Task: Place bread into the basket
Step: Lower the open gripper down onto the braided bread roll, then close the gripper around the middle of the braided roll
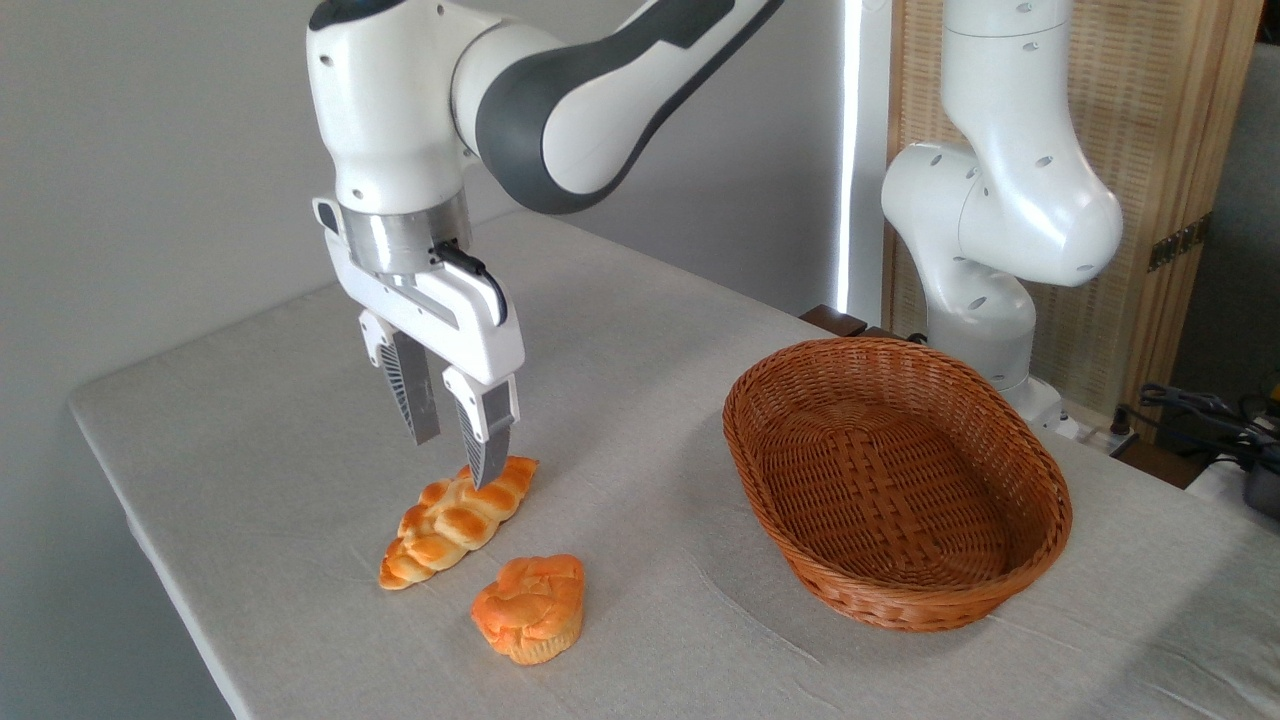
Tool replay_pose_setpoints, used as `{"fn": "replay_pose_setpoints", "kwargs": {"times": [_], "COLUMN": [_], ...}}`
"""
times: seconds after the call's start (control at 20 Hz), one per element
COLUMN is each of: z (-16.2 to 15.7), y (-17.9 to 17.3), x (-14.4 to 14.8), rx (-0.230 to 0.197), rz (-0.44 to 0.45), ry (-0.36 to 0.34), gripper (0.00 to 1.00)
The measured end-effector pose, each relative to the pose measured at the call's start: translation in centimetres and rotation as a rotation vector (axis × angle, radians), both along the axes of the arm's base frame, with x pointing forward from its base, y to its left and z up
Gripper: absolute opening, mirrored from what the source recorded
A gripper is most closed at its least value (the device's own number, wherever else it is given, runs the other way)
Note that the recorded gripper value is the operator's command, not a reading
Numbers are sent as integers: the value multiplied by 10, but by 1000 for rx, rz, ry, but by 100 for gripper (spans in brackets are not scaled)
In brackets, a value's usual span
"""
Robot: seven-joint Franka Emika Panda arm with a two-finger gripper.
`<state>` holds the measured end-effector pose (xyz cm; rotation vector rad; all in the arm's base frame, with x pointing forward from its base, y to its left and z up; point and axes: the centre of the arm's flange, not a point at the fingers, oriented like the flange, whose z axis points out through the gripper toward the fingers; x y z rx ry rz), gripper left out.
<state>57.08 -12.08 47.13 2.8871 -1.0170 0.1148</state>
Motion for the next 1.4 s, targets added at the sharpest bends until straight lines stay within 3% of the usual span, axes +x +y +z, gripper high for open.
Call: {"fn": "replay_pose_setpoints", "kwargs": {"times": [0.25, 0.35, 0.45, 0.65, 0.85, 1.4], "z": [-36, -51, -60, -64, -64, -65], "y": [1, -2, -6, -8, -8, -8], "x": [2, 5, 7, 8, 8, 8], "rx": [-3, -6, -8, -9, -9, -10], "rz": [9, 7, 0, -1, -1, -2], "ry": [-11, -12, -9, -7, -6, -5], "gripper": [95, 90, 55, 39, 16, 16]}}
